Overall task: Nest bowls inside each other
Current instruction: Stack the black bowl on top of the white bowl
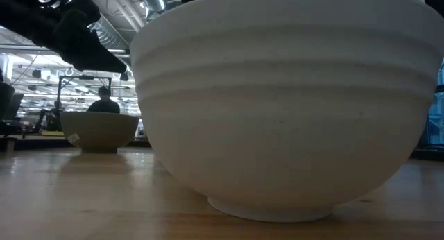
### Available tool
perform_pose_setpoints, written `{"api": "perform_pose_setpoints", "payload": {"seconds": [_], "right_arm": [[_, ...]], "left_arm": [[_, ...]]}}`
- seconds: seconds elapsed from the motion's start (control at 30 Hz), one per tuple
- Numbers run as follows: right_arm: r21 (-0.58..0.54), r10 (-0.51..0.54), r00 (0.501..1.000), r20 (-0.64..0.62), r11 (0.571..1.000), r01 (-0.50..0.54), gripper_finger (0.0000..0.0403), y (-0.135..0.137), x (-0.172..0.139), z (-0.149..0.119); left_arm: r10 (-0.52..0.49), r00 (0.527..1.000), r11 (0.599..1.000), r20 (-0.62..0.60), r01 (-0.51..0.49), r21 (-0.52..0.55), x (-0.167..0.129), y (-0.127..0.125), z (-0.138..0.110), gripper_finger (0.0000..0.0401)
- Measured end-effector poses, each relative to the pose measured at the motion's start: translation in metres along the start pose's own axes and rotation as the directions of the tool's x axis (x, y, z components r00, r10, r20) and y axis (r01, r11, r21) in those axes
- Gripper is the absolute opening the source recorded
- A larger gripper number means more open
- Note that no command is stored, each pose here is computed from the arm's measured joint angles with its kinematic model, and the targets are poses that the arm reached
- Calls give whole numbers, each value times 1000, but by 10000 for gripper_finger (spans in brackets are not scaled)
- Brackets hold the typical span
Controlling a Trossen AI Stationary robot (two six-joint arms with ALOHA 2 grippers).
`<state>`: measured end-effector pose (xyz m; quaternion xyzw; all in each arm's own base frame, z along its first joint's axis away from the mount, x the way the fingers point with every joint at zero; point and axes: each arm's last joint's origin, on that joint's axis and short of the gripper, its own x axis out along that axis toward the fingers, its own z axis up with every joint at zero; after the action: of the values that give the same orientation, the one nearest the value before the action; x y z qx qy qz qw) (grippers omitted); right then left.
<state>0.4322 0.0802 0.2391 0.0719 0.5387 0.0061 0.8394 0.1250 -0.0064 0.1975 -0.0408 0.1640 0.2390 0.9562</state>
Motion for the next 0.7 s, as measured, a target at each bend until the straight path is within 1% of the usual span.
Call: {"api": "perform_pose_setpoints", "payload": {"seconds": [0.23,0.43,0.57,0.7], "right_arm": [[38,-5,1000,2,999,4,66,-4,0,1],[1,1,1000,1,1000,-1,68,1,0,0],[0,2,1000,1,1000,-2,69,2,0,0],[5,2,1000,1,1000,-2,89,2,0,0]], "left_arm": [[0,1000,1000,0,0,1,0,0,0,82],[0,1000,1000,0,0,1,0,0,0,82],[0,1000,1000,0,0,1,0,0,0,82],[0,1000,1000,0,0,2,0,0,0,82]]}}
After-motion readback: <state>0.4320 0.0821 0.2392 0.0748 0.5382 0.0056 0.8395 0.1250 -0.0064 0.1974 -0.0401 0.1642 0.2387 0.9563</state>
